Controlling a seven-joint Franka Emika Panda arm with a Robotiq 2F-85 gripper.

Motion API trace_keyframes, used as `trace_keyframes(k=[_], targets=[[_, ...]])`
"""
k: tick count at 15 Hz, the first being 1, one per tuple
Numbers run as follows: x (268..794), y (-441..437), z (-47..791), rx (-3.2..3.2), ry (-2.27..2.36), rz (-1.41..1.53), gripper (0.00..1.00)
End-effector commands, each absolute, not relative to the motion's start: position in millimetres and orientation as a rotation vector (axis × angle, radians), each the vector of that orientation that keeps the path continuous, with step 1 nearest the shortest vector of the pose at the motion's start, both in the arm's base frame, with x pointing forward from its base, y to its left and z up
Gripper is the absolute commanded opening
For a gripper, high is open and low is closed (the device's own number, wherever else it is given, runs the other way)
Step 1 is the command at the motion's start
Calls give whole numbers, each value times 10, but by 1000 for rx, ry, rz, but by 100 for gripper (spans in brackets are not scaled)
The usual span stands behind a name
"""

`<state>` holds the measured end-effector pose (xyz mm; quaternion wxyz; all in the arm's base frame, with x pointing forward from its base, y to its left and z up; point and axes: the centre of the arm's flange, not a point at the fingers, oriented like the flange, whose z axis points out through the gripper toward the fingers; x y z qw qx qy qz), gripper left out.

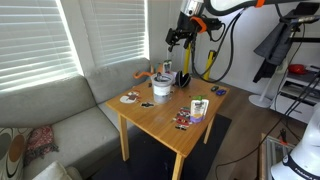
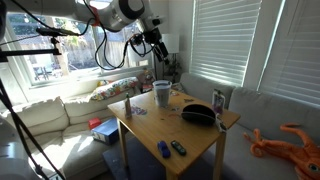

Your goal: Remove the spoon from the transparent cup and put the silver cup inside the transparent cup, then put the spoon in the silver cup

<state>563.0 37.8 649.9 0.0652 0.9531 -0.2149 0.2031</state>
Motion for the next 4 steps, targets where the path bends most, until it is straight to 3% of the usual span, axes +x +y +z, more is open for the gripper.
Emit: trace_keyframes(k=[1,4], targets=[[5631,374,6496,2875,-649,612,100],[5642,392,6467,2877,-644,605,100]])
